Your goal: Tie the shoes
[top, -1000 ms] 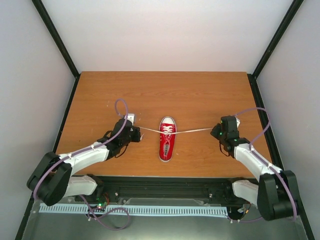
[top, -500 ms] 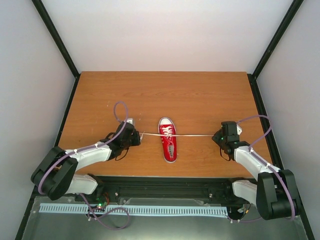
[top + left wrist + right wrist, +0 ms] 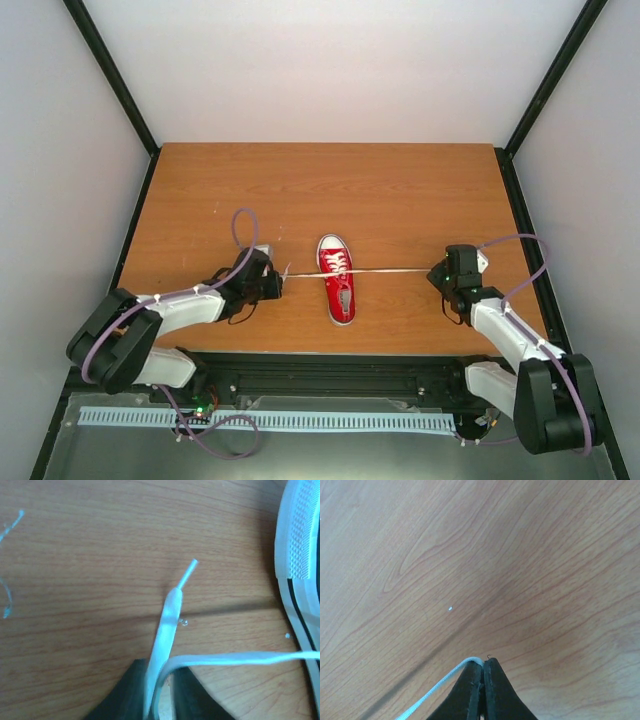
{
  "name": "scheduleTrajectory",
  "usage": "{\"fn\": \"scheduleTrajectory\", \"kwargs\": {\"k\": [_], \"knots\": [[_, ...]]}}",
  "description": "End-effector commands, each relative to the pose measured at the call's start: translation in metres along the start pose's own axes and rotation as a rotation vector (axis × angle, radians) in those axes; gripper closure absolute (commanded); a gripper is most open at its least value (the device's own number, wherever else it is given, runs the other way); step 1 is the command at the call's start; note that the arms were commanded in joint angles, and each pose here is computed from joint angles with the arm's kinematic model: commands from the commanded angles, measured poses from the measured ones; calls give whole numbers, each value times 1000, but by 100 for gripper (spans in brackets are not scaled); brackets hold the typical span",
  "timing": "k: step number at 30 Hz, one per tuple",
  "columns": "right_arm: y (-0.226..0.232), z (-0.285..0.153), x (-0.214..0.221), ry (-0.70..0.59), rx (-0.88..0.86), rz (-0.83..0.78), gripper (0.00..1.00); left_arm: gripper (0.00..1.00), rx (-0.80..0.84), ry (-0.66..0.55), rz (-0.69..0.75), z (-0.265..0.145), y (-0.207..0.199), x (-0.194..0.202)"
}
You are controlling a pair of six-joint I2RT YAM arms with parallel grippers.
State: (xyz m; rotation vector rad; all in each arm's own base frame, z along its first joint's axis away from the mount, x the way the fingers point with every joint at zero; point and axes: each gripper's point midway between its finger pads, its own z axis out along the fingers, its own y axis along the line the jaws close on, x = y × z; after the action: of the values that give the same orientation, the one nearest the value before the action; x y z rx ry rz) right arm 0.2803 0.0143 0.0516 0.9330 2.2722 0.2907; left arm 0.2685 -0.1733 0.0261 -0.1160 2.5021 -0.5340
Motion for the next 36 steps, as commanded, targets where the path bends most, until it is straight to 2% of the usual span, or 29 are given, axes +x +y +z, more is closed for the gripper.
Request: {"fn": "scheduleTrajectory", "kwargs": {"k": [1,2,4,8,12,16,19,22,25,30,36], "knots": [[-16,-7,-16,-87,62,15,97,72,23,4,47,-10,-10,-10],[-15,-8,-17,-93,57,14,97,63,24,4,48,-14,-9,-8],[-13,-11,-20,-103,49,12,97,52,29,-15,49,-23,-7,-8],[-9,-13,-23,-108,32,8,97,41,91,-76,93,-46,-18,-16],[-6,-13,-22,-100,19,3,97,30,249,-130,206,-68,-52,-29],[2,-11,-20,-86,-19,-14,97,29,373,-73,337,-68,-85,-24],[7,-7,-15,-58,-42,-39,97,29,424,46,314,-49,-97,-11],[7,-4,-11,-35,-41,-55,97,30,502,117,249,-30,-111,-3],[8,-1,-5,-11,-52,-71,97,29,573,121,217,-18,-125,-6],[8,-2,-3,-2,-66,-85,97,29,593,119,220,5,-140,-19],[10,-5,-4,-11,-73,-91,97,29,596,186,205,43,-147,-18]]}}
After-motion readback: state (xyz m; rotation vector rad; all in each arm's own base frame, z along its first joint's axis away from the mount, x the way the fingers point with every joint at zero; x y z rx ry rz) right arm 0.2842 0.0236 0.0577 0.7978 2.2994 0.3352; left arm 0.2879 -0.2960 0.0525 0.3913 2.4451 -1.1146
